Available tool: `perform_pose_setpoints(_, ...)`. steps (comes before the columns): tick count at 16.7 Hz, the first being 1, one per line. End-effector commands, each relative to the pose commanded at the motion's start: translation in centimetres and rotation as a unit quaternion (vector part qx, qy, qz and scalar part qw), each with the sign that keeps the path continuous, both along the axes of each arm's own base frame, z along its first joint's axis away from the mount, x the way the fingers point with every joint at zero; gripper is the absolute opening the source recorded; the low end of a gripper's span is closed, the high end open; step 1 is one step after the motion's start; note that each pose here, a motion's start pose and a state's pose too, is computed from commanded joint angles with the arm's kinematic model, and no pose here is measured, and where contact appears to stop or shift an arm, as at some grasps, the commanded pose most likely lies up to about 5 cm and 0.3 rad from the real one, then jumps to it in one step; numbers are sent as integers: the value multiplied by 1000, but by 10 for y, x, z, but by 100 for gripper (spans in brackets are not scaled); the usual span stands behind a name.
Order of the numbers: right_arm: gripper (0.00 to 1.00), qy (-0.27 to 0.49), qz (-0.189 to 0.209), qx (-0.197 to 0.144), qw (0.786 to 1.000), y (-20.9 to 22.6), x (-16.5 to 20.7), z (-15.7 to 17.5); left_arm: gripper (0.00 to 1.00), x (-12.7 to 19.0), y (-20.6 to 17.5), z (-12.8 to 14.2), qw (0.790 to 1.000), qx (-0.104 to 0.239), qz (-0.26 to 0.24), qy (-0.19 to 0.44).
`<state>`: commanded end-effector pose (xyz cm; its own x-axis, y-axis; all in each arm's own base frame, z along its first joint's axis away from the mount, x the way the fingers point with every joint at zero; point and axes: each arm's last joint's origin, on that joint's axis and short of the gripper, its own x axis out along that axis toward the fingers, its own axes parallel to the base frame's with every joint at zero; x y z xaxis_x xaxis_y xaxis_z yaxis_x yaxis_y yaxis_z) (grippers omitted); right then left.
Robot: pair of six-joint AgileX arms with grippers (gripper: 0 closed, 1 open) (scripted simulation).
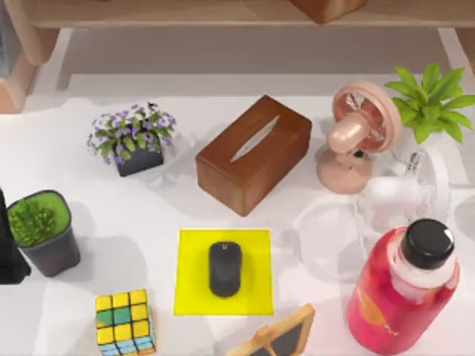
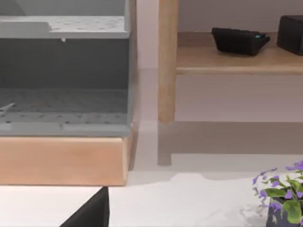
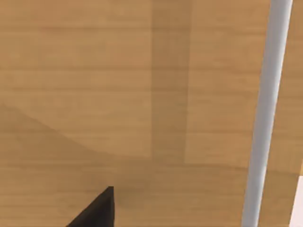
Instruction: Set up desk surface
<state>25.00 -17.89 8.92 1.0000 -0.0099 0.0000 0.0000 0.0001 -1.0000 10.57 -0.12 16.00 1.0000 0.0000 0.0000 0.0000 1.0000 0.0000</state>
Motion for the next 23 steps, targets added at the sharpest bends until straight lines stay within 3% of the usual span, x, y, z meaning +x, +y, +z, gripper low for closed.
perform_pose_setpoints(11, 2, 0, 0, 0, 1000, 0, 0, 0, 100, 0, 0, 0, 1000, 0, 0, 0)
perform_pose_setpoints(23, 0, 4, 0, 3, 1000, -1, 12, -3, 100, 0, 0, 0, 1000, 0, 0, 0)
